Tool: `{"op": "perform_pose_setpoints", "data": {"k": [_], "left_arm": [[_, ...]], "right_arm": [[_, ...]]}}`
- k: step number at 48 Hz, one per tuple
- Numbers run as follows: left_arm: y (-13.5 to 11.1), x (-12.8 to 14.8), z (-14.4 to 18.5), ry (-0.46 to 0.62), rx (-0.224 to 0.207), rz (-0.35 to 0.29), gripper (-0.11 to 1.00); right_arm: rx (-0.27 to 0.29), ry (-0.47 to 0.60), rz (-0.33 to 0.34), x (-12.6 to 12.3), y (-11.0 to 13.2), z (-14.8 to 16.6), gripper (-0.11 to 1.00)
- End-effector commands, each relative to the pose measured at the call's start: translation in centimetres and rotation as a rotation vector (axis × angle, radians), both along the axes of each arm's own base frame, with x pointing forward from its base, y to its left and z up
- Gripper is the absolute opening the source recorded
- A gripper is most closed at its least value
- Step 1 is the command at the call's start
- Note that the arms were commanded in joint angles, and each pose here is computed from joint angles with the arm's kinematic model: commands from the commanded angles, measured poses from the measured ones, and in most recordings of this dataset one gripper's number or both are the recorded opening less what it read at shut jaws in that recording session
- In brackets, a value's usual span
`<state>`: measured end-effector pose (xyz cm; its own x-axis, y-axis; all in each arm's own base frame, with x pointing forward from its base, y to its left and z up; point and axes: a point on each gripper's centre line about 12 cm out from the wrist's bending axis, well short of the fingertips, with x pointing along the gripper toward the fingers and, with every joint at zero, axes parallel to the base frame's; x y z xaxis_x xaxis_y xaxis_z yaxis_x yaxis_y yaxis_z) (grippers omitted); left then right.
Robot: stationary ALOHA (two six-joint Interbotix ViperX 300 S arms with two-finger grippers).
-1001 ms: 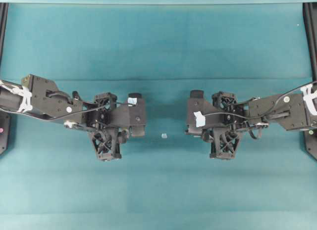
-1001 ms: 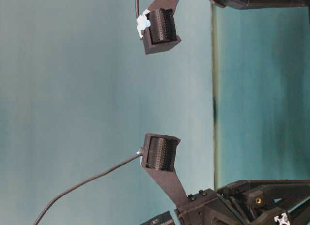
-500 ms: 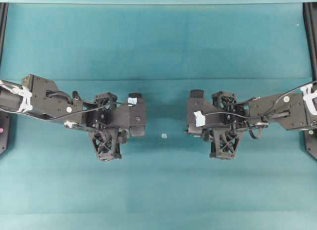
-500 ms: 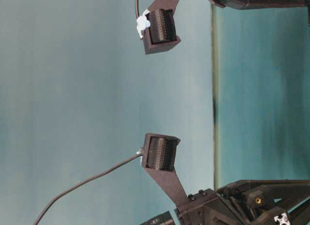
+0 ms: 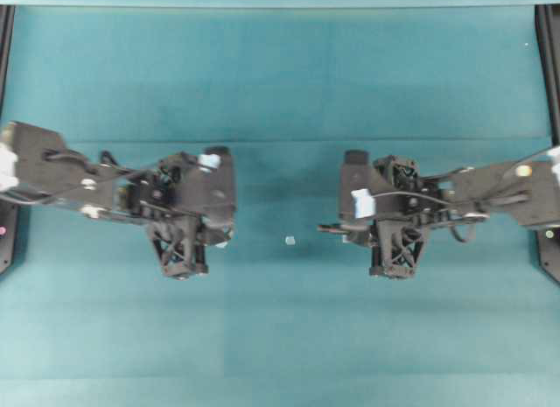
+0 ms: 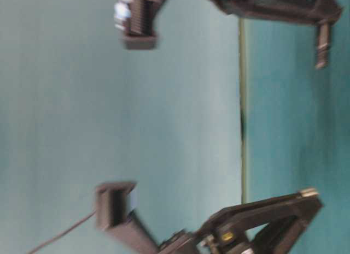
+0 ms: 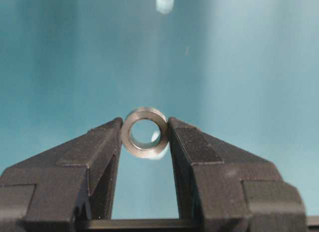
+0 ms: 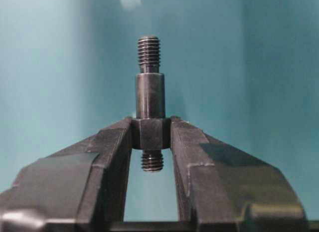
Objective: Insert the washer onto the shaft with both hands.
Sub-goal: 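Lift both held parts and bring them toward each other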
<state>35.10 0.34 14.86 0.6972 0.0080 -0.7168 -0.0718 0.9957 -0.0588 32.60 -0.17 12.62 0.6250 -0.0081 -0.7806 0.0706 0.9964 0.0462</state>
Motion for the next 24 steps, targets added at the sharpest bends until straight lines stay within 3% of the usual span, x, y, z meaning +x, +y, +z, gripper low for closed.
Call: {"op": "perform_pose_setpoints", "data": {"k": [1, 7, 13, 24], "left_arm": [[-0.1, 0.0, 1.7, -0.103, 0.001, -0.005, 0.35], [-0.1, -0.3, 2.6, -0.224, -0.018, 0.010, 0.35], [-0.1, -0.5, 3.5, -0.344, -0.071, 0.044, 0.35], [-0.2, -0.6, 4.3, -0.436, -0.100, 0.057, 0.35]], "right_arm": [[0.005, -0.141, 0.009, 0.4, 0.3, 1.9, 0.00], [0.007, -0.237, 0.028, 0.3, 0.7, 2.6, 0.00], [0.011, -0.291, 0.040, 0.2, 1.1, 2.9, 0.00], [0.012, -0.323, 0.048, 0.6, 1.3, 3.2, 0.00]]}}
